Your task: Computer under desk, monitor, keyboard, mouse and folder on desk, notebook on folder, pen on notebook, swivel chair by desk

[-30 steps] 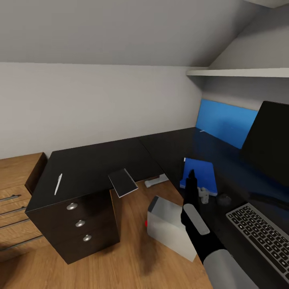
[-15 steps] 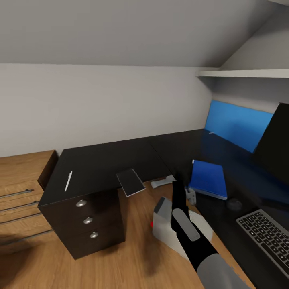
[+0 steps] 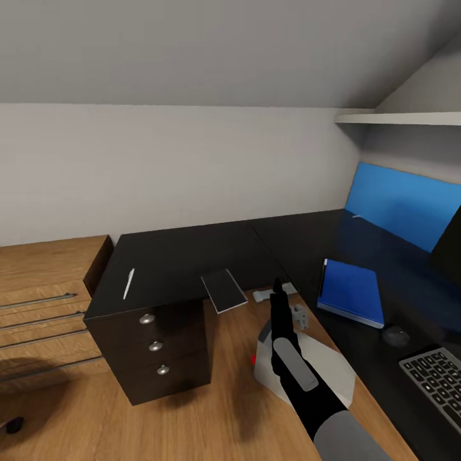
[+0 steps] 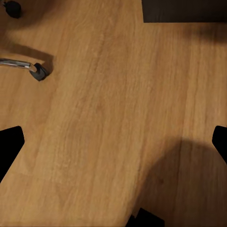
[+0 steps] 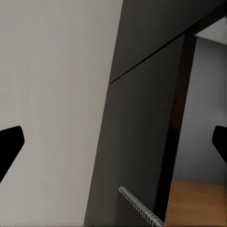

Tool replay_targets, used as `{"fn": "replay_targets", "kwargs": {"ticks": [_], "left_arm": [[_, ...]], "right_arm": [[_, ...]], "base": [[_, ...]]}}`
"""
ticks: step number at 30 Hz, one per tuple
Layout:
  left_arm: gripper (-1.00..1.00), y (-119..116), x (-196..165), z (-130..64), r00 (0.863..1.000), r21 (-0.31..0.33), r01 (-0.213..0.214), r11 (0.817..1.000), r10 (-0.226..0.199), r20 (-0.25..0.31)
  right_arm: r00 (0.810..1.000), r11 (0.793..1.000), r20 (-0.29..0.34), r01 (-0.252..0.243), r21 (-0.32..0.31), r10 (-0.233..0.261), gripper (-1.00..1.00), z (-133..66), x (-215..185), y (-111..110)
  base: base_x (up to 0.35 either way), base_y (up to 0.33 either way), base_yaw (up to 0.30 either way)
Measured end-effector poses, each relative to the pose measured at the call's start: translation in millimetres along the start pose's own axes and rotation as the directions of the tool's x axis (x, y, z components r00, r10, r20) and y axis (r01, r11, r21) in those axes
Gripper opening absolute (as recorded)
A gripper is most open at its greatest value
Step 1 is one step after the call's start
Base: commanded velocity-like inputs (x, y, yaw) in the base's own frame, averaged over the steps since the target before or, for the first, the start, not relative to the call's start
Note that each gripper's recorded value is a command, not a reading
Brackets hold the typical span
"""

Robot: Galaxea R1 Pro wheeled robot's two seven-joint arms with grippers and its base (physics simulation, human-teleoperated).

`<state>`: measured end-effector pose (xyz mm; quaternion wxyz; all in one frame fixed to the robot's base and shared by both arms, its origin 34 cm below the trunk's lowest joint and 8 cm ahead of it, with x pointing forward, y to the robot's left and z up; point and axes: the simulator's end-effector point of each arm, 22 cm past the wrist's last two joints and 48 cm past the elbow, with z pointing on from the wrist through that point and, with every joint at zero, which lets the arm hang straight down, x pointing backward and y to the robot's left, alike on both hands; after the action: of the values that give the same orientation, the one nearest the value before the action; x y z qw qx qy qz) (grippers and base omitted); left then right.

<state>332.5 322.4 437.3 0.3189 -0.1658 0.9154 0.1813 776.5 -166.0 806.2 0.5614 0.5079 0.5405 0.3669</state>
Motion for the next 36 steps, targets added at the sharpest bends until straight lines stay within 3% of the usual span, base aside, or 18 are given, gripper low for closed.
{"fn": "replay_targets", "kwargs": {"ticks": [9,16,20,22,25,31,36], "left_arm": [[1.00,0.0,-0.1,0.0,1.000,0.000,0.000,1.000,0.000,0.000],[1.00,-0.2,-0.3,-0.1,1.000,0.000,0.000,1.000,0.000,0.001],[1.00,-0.4,-0.2,-0.3,1.000,-0.001,0.000,1.000,0.000,0.001],[1.00,-0.7,1.2,0.8,1.000,-0.002,0.000,1.000,0.000,0.001],[1.00,-0.9,5.3,4.9,1.000,-0.004,0.000,1.000,0.000,0.000],[1.00,-2.3,13.5,12.7,1.000,-0.005,0.000,1.000,0.000,0.001],[1.00,-3.8,20.6,19.2,1.000,-0.006,-0.001,1.000,0.001,0.000]], "right_arm": [[0.998,1.000,-0.063,-0.019,0.002,0.019,1.00,-23.4,25.7,-5.2],[0.992,0.996,-0.119,-0.039,0.078,0.048,1.00,-37.8,39.7,-20.5],[0.975,0.987,-0.193,-0.083,0.137,0.109,1.00,-42.5,57.2,-30.4],[0.957,0.976,-0.236,-0.129,0.176,0.169,1.00,-45.8,68.5,-37.3],[0.947,0.970,-0.255,-0.149,0.191,0.196,1.00,-47.4,74.6,-44.4],[0.944,0.970,-0.265,-0.151,0.189,0.199,1.00,-48.6,80.0,-54.6],[0.940,0.978,-0.300,-0.118,0.172,0.166,1.00,-54.9,94.1,-61.2]], "base": [[0.000,0.000,0.005],[0.000,0.000,0.000],[0.000,0.000,0.000],[0.000,0.000,0.000],[0.000,0.000,0.000],[0.000,0.000,0.000],[0.000,0.000,0.000]]}}
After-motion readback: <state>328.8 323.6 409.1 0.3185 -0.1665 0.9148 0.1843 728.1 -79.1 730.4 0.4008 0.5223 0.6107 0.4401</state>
